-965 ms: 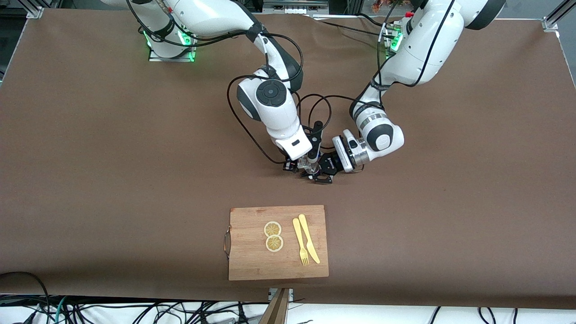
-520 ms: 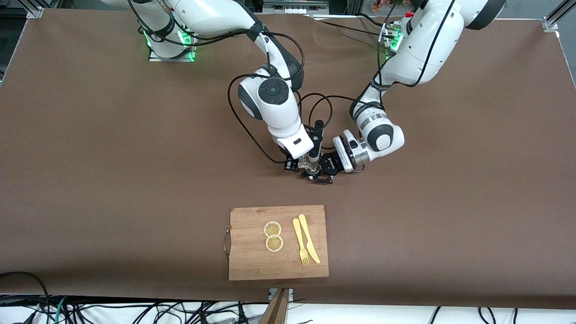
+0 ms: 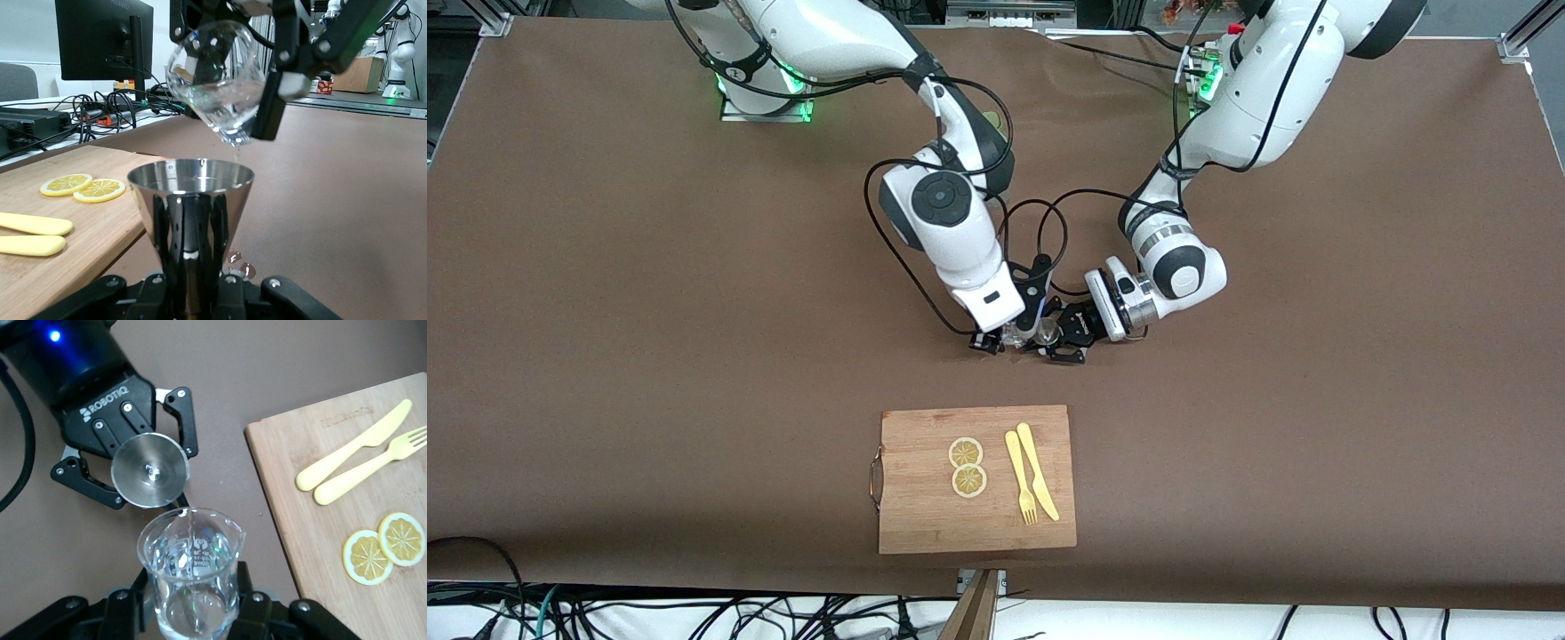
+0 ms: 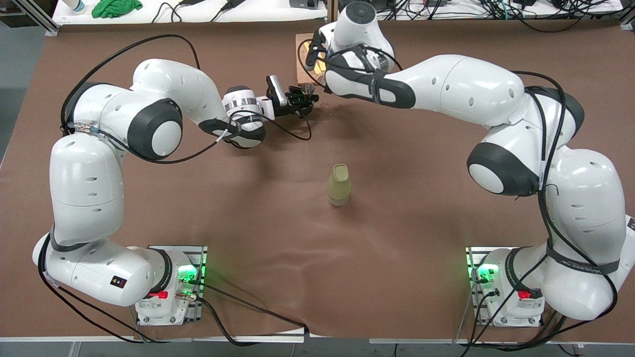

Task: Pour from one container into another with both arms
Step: 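Move the beaker and jigger apart back toward their starting spots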

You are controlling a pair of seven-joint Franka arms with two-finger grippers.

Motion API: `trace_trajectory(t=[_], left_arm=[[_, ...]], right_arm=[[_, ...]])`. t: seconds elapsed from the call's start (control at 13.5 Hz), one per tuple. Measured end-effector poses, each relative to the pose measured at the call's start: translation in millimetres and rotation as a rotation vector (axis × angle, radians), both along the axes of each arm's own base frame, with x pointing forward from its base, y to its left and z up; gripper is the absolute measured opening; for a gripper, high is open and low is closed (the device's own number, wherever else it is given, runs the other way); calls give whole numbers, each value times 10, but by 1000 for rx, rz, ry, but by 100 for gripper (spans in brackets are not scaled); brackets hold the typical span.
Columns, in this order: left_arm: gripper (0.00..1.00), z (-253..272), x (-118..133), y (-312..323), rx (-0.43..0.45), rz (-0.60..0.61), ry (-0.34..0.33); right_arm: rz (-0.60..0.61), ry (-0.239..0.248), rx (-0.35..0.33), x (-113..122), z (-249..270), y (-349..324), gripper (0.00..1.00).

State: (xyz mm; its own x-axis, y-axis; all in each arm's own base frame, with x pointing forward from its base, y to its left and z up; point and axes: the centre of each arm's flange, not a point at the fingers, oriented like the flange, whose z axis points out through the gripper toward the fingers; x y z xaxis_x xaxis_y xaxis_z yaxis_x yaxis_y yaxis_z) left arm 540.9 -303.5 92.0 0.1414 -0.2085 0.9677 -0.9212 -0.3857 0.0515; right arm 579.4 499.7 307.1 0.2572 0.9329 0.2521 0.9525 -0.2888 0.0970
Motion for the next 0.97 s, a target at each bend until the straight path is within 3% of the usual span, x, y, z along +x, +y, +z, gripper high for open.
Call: trace_trajectory(t=[0.52,0.97], left_arm=[[9,288,236,204,-12,43,-44],[9,468,449,750,-34,1,-88]], right_arm=[[-59,100,249,467,286,-816,50],[-103,173,408,600,353,-1763,50]])
